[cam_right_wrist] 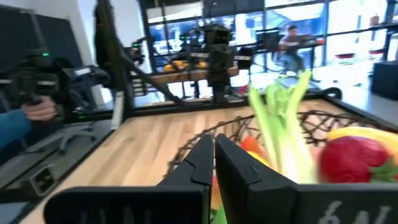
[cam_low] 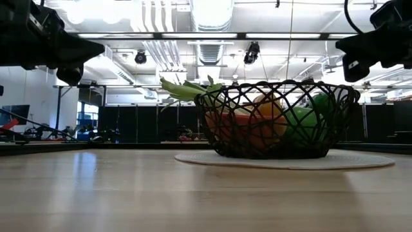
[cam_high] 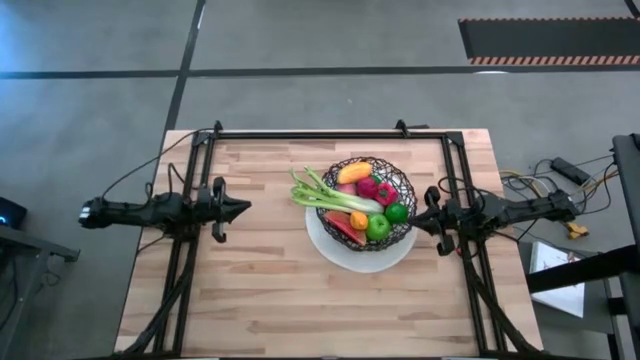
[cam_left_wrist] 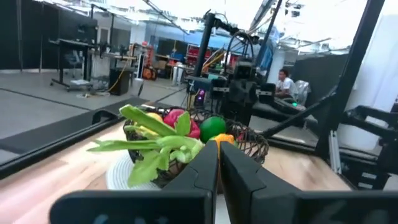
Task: Build produce basket
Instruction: Return to Home Position
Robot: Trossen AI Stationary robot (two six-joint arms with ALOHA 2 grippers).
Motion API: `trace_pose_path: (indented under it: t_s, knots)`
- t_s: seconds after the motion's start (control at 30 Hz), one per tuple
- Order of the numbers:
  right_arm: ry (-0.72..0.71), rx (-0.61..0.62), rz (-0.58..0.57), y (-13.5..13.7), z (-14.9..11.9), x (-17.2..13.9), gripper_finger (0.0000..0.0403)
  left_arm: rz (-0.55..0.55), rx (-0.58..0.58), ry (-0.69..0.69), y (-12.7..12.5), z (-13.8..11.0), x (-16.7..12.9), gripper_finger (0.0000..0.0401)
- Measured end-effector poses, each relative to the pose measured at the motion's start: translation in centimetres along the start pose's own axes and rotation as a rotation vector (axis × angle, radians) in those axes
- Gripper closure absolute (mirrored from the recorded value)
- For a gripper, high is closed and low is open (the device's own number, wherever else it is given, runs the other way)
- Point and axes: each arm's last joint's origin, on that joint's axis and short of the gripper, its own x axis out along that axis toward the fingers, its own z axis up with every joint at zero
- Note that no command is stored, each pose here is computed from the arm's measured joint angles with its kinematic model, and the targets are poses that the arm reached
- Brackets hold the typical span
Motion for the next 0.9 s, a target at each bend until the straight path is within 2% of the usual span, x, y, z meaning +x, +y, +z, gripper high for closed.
trace_pose_path:
  t_s: [0.13,0.3,0.6,0.9]
  knots:
    - [0.001,-0.004,-0.022,-0.07,-0.03,0.0,0.0394,0.004,0.021,0.046,0.03,-0.44,0.14,0.0401]
    - [0.021,0.009,-0.013,-0.05,-0.21,0.01,0.0394,-0.05,0.051,0.075,-0.09,-0.69,0.08,0.0401]
    - [0.04,0.048,-0.009,-0.04,-0.38,0.09,0.0394,-0.077,0.082,0.062,-0.13,-0.61,-0.08,0.0401]
    - [0.038,0.022,-0.008,-0.04,-0.38,0.08,0.0394,-0.049,0.07,0.107,-0.05,-1.03,0.17,0.0401]
